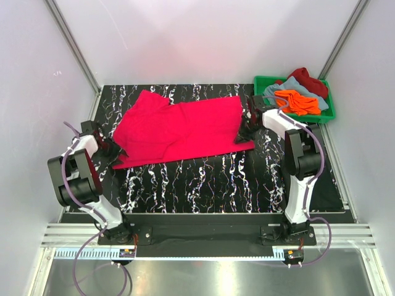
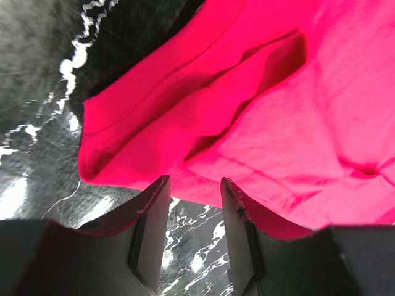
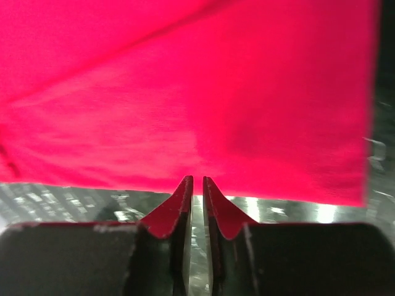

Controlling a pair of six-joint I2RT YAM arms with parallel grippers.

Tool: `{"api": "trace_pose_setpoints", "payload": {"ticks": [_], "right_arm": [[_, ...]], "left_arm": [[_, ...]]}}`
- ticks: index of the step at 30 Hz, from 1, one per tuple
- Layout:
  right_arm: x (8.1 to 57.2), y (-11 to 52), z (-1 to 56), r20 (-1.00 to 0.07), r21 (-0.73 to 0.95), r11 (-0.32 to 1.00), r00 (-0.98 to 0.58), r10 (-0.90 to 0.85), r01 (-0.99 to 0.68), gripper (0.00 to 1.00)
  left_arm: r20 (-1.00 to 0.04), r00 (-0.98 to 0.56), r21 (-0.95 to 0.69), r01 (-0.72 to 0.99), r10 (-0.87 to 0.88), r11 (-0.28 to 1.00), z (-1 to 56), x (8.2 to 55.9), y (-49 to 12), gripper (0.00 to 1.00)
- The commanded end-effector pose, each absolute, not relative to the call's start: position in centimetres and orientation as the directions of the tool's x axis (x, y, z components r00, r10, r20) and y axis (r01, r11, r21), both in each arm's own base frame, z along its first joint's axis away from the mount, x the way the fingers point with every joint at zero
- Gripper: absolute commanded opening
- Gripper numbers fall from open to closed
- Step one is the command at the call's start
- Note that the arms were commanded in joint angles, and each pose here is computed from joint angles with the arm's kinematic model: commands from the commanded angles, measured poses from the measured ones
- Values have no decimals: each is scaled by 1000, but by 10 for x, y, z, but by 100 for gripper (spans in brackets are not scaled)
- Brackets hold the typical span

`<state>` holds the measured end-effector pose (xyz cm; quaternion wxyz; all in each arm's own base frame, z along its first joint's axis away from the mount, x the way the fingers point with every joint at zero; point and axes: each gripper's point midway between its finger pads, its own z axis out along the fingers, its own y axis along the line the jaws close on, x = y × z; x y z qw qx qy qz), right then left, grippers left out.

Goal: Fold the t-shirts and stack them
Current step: Fold the tshirt

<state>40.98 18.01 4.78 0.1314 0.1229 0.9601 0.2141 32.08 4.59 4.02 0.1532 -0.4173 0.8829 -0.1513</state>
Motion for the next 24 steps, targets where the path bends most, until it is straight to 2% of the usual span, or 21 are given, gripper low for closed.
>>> {"api": "trace_pose_setpoints", "payload": {"ticks": [1,7,12,17,24], "right_arm": [[408,155,50,-249,384,909,-929,273,164,17],[407,136,19,-173,371,897,-932,320,239,14],[396,120,6,-145,342,897,-928,344,279,13],[372,110,-1,-118,313,899,-927,357,306,13],[335,104,8,-102,301,888,-914,392,347,14]], "left_arm": [[-193,-608,-436,-650,-770,623,53,342,48,43],[-110,-613,-380,-701,-782,603,25,335,48,42],[-54,-582,-300,-766,-811,569,11,323,52,46],[-34,-557,-194,-811,-830,552,1,292,56,46],[-12,-531,-162,-835,-847,525,2,260,48,48]]}}
